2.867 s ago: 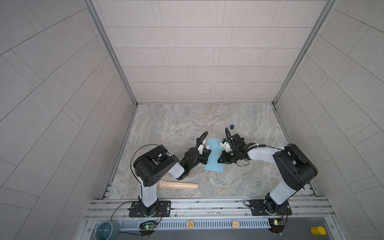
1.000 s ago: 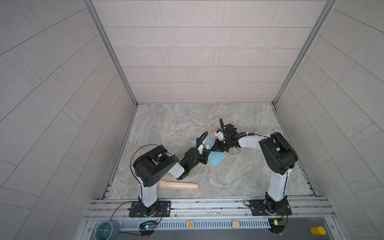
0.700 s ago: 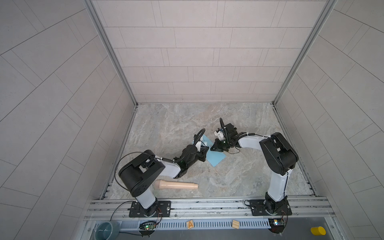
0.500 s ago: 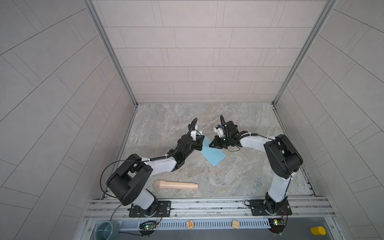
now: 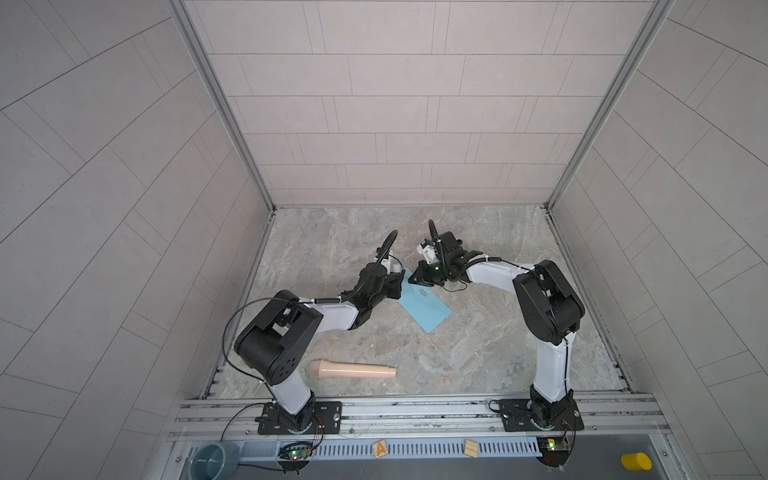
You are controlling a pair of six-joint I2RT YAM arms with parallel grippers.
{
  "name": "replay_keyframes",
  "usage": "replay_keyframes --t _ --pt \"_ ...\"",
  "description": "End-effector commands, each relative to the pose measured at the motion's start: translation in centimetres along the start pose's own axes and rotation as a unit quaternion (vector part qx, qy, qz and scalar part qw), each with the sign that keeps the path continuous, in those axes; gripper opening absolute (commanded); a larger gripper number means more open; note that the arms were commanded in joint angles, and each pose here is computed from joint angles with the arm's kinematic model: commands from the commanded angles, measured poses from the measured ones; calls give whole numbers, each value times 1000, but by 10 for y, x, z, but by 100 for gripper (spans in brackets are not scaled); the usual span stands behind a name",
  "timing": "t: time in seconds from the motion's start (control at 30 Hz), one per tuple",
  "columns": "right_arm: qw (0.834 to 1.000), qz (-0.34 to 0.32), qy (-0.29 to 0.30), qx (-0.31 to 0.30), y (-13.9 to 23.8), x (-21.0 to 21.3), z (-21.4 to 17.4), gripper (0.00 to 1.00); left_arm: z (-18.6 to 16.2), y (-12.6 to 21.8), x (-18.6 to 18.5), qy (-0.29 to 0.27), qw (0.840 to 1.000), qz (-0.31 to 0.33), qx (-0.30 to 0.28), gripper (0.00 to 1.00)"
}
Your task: Place the letter into the envelope and seal it
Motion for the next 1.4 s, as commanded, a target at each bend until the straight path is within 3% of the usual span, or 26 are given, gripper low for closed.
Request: replay_keyframes --t 0.0,0.63,1.37 --pt "1000 -26 -2 6 -7 -9 3 0 14 -7 -3 9 1000 -11 -21 0" --pt "997 -63 -10 34 -32 -37 -1 0 2 -33 7 23 1000 -8 -7 0" --pt "996 -63 -2 64 -19 -38 -33 0 -15 -42 17 45 999 0 8 0"
Point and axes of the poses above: each gripper's point midway between its finger pads, its own y axis back along the fingers, its own x axis along the line the jaws close on, z = x × y, the point moved 2 cm from there along y, back along the fingers, and after that the axes turned 11 degrees about y, right-handed, at the moved point
